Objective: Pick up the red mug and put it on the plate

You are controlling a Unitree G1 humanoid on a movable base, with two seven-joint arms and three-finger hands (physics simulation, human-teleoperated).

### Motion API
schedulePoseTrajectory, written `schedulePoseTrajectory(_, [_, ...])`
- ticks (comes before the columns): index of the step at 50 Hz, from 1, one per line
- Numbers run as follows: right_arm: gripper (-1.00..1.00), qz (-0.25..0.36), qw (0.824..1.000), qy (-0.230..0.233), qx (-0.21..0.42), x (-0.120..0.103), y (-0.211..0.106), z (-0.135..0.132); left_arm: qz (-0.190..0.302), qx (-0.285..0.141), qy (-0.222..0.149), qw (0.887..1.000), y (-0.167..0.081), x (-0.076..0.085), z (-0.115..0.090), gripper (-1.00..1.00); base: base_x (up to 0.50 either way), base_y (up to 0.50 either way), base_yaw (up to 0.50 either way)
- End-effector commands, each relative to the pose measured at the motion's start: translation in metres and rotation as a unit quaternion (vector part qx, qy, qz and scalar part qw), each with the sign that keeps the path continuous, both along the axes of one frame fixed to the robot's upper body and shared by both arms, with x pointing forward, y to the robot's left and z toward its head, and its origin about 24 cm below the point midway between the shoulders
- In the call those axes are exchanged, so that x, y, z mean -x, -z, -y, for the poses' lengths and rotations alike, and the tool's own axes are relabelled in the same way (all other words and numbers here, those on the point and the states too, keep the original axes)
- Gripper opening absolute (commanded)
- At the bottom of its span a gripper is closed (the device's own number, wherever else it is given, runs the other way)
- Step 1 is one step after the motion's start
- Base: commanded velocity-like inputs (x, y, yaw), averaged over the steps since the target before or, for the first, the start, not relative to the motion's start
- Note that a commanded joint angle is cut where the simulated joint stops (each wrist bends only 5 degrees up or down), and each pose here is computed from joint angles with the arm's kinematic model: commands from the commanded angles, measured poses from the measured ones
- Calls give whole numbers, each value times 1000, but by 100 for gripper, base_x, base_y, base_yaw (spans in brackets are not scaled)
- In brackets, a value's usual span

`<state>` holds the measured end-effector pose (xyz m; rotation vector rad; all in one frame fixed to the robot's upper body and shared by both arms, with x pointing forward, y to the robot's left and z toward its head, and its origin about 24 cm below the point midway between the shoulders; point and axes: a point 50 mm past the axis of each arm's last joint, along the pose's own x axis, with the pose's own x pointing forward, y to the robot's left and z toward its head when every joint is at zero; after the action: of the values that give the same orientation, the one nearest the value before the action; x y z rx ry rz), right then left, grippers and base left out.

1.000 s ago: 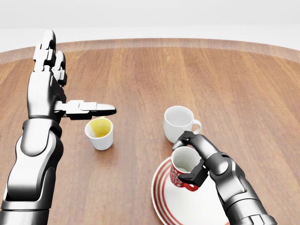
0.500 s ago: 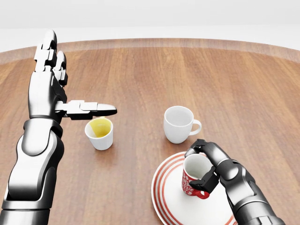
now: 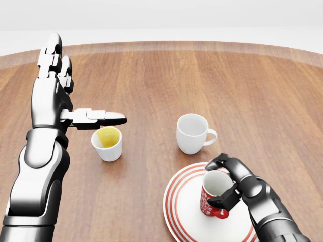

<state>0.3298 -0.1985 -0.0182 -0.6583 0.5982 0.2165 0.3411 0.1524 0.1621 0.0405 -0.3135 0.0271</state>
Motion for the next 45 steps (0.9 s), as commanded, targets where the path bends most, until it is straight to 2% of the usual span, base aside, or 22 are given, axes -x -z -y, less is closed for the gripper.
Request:
schedulePoseTrajectory(1, [100, 1, 1000, 1, 10, -1, -1, 1, 0, 1, -1, 1000, 0, 0, -1, 100, 0, 0, 0])
schedulePoseTrajectory(23, [100, 0, 1000, 2, 10, 0, 0, 2, 3, 0, -1, 1000, -2, 0, -1, 100, 0, 0, 0])
schedulePoseTrajectory(39, [100, 89, 995, -43, -10, -15, -43, -6, 24, -2, 1, 1000, -12, 2, 0, 100, 0, 0, 0])
schedulePoseTrajectory(45, [100, 139, 988, -69, -14, -19, -70, -9, 33, -2, 1, 999, -17, 2, 1, 100, 0, 0, 0])
